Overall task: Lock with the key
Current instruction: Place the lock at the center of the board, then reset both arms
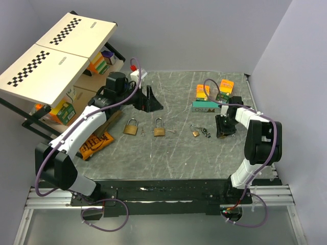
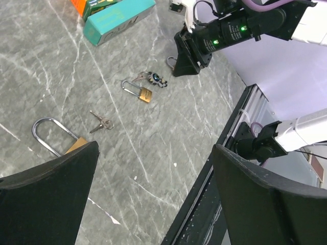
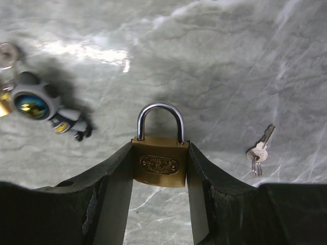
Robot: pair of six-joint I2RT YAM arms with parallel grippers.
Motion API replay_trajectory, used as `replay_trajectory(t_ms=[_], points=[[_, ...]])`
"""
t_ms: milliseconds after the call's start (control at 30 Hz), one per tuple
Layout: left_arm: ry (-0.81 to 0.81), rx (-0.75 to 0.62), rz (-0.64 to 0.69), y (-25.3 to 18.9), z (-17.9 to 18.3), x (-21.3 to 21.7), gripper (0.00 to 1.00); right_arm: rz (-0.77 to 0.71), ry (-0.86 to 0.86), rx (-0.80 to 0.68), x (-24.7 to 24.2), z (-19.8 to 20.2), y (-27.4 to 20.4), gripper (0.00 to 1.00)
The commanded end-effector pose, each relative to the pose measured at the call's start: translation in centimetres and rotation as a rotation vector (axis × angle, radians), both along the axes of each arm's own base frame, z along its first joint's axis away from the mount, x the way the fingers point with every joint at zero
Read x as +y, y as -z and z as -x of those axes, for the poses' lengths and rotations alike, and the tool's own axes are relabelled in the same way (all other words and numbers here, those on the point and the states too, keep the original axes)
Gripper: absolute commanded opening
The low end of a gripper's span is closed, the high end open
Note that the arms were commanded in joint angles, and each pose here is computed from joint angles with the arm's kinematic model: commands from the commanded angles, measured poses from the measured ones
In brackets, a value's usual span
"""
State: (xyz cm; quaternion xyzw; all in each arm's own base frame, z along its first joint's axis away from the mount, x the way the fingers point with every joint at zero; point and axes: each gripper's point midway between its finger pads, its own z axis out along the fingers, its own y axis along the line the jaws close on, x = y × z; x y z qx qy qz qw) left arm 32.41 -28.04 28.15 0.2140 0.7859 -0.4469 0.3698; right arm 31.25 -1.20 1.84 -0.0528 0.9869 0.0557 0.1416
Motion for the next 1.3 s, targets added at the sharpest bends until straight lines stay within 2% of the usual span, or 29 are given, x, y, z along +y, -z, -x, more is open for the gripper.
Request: replay_trajectory(t_ms=[0,133,200,233,300,333,533,733,767,833,900,967,1100,1167,1267], points=[[-0.024,-0.052,0.025,-1.5,-0.1,0.6,0.96,0.039,0.055,-0.024,-1.0,-1.5,-0.4,0.13],[-0.022,-0.047,0.019,-1.3,0.0,0.7,0.96,0.031,0.065,-0.021,-1.0,-2.2,-0.1,0.20],[-0.021,-0.049,0.011,-1.3,0.0,0.9,0.96,0.036,0.068,-0.013,-1.1,-2.1,0.0,0.29],[-0.023,-0.052,0.008,-1.2,0.0,1.0,0.96,0.038,0.068,-0.013,-1.1,-2.0,0.1,0.37],[-0.026,-0.055,0.002,-1.3,0.0,1.2,0.96,0.035,0.071,-0.008,-1.0,-1.7,0.1,0.44],[-0.028,-0.054,0.003,-1.4,0.0,1.2,0.96,0.034,0.072,-0.002,-1.0,-1.5,0.3,0.52],[-0.068,-0.016,-0.008,-0.9,-0.6,1.8,0.96,0.035,0.072,-0.039,-1.0,-1.7,-0.9,0.74],[-0.095,-0.033,-0.029,-2.0,-1.6,3.5,0.96,0.037,0.020,-0.148,-0.9,-2.7,-4.4,0.85],[-0.077,0.015,-0.066,-0.9,-1.3,3.8,0.96,0.037,0.000,-0.197,-0.8,-2.9,-5.9,0.86],[-0.055,-0.022,-0.119,-1.7,-1.7,4.2,0.96,0.027,-0.019,-0.258,-0.5,-3.3,-7.9,0.91],[-0.086,0.004,-0.186,-0.7,-2.4,5.4,0.96,0.013,-0.034,-0.333,0.0,-3.5,-10.6,0.93],[-0.133,-0.034,-0.211,-1.4,-3.3,6.7,0.96,-0.022,-0.043,-0.415,0.7,-3.9,-14.2,0.99],[-0.219,-0.105,-0.278,-1.7,-4.1,8.5,0.96,-0.119,-0.101,-0.598,3.0,-3.3,-20.4,0.99],[-0.222,-0.119,-0.300,-1.3,-3.7,9.0,0.96,-0.151,-0.140,-0.742,4.1,-2.4,-24.0,0.99],[-0.234,-0.133,-0.350,0.1,-3.2,9.5,0.96,-0.238,-0.244,-0.841,6.9,0.0,-26.1,0.99]])
